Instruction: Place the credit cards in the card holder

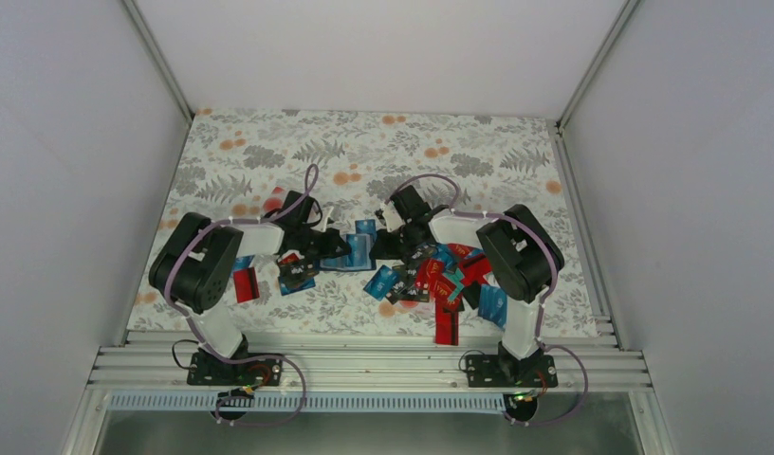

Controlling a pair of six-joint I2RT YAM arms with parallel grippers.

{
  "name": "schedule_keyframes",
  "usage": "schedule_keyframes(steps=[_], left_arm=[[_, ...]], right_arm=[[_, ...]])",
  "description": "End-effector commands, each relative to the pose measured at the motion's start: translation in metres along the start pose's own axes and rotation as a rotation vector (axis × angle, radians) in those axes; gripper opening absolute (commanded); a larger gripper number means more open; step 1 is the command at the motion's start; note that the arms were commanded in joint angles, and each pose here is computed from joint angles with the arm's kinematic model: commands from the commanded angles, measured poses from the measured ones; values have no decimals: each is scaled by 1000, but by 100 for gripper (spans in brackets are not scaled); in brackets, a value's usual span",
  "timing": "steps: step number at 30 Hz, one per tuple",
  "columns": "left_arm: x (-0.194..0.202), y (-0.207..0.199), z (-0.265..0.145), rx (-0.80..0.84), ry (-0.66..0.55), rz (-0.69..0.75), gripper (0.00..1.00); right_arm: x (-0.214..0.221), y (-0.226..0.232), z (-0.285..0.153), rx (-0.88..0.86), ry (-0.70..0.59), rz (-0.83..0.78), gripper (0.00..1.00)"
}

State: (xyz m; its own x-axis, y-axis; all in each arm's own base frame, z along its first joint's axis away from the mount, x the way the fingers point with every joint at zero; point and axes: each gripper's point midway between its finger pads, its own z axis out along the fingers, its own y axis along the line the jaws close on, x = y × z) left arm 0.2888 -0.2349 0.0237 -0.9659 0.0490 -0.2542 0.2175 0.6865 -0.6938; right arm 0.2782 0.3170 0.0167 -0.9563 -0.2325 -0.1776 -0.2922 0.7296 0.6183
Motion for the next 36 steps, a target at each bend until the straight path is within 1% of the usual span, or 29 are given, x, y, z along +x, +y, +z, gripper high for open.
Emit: schedule_keyframes(steps=[1,17,29,36], left_arm=[[23,15,10,-37,75,-44,2],[35,23,14,-40,67,-172,2],[36,20,16,-34,70,-192,2],[38,23,14,-80,63,-185,3]], right_arm=[[25,-31,21,95,82,40,4],[29,-32,22,95,92,39,4],[25,-28,19,90,78,28,4],[23,-28,13,103,64,16,4]])
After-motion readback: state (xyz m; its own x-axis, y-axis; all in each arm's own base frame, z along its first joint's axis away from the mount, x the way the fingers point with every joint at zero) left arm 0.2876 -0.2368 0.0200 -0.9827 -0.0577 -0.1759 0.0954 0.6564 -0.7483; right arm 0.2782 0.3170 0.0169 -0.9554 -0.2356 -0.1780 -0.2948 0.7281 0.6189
